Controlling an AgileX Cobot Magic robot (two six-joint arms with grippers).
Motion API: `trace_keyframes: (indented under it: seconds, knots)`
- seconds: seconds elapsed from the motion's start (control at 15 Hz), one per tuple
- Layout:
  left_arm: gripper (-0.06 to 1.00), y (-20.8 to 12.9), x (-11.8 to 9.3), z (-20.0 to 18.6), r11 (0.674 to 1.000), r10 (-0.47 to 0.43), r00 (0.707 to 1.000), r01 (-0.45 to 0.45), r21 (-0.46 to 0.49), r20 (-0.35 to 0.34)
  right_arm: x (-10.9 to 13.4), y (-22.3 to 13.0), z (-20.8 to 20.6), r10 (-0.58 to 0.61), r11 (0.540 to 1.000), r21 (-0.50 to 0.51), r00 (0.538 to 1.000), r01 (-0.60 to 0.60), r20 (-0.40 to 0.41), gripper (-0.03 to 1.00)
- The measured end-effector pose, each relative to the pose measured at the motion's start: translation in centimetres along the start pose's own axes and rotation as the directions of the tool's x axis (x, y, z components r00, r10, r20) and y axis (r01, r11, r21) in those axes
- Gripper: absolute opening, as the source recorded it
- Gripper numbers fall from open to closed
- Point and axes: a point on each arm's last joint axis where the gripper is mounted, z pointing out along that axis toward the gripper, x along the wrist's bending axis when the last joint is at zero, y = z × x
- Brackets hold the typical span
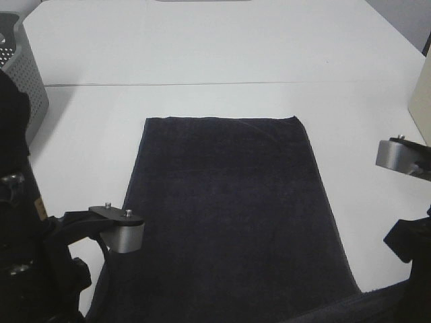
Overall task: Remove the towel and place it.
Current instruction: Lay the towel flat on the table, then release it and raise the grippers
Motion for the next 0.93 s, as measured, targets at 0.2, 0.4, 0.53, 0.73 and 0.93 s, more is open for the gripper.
trace_keyframes:
  seconds: [0.2, 0.4, 0.53, 0.73, 0.93]
  knots:
    - [0.00, 1.5, 0.7, 0.7, 0.999, -0.016, 1.000, 0.016, 0.045, -0.002, -0.9, 1.2, 1.7, 0.007, 0.994, 0.106, 1.000, -0.009, 0.018, 0.02]
    - [0.00, 3.1, 1.4, 1.2, 0.996, -0.015, 1.000, 0.017, 0.093, -0.012, -1.6, 2.0, 3.1, 0.000, 0.981, 0.192, 1.000, -0.006, 0.031, 0.02]
    - [0.00, 4.2, 1.9, 1.6, 0.994, -0.020, 1.000, 0.021, 0.110, -0.012, -2.1, 2.5, 4.2, -0.003, 0.968, 0.252, 0.999, -0.006, 0.033, 0.02]
    - [0.00, 5.9, 2.4, 2.0, 0.993, -0.020, 1.000, 0.022, 0.120, -0.016, -2.7, 3.0, 5.6, 0.014, 0.944, 0.328, 0.999, -0.024, 0.034, 0.02]
    - [0.00, 6.4, 2.7, 2.9, 0.988, -0.027, 1.000, 0.029, 0.154, -0.014, -2.6, 3.4, 6.5, 0.015, 0.935, 0.355, 0.999, -0.004, -0.031, 0.02]
